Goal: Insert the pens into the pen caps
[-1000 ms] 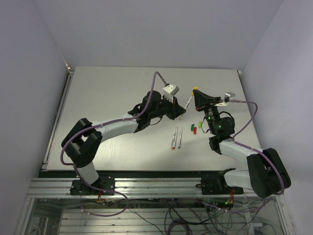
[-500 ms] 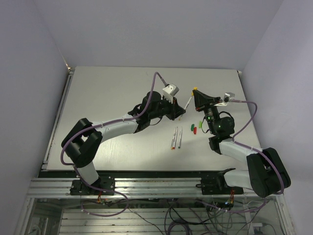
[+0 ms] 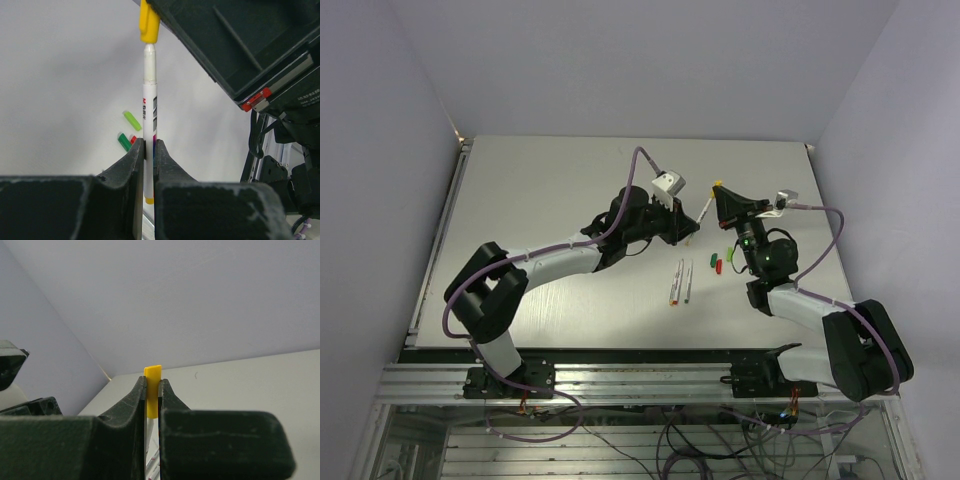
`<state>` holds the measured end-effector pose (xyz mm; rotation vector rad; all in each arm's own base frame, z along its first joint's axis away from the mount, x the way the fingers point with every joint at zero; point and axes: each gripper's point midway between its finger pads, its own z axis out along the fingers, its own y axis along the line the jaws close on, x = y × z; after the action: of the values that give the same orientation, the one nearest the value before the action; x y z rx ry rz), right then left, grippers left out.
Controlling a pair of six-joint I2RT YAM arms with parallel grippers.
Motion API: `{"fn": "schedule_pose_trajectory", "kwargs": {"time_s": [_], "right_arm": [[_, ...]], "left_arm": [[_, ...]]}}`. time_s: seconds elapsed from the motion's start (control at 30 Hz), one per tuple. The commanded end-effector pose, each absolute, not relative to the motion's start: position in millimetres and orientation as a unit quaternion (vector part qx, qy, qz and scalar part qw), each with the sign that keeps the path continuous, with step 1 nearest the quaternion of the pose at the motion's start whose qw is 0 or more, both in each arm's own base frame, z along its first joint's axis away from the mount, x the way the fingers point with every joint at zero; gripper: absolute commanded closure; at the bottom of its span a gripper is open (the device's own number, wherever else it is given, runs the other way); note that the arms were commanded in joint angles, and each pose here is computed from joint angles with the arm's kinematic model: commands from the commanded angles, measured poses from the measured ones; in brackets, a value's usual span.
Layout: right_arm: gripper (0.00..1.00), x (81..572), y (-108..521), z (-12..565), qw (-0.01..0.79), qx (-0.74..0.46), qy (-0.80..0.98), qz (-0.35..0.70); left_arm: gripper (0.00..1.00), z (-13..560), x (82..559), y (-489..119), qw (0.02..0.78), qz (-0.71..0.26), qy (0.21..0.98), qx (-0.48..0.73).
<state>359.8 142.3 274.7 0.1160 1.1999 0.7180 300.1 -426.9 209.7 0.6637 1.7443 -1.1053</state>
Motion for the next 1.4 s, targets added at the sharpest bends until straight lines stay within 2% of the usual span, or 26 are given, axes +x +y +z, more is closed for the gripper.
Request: {"fn": "schedule_pose_trajectory", "kwargs": {"time_s": [0.0, 0.67, 1.0, 1.37], "right_arm": [[1.00, 358.5, 142.9, 269.5, 0.763, 0.050, 0.554, 0.329], [1.00, 344.1, 179.5, 255.6, 0.699, -0.003, 0.586, 0.411], [1.00, 344.9, 188.7, 222.8, 0.656, -0.034, 0.643, 0.394], [1.00, 344.0, 193.3, 181.5, 0.607, -0.056, 0.701, 0.371]], "left_arm": [[0.93, 241.6, 294.2, -428.0, 0.495, -0.471, 0.676, 0.277], [0.93, 257.8, 311.6, -423.1, 0.539, -0.465, 0.663, 0.231], [0.93, 298.5, 319.5, -414.9, 0.586, -0.464, 0.626, 0.223], [0.93, 349.9, 339.2, -378.9, 0.634, -0.499, 0.570, 0.156]]}}
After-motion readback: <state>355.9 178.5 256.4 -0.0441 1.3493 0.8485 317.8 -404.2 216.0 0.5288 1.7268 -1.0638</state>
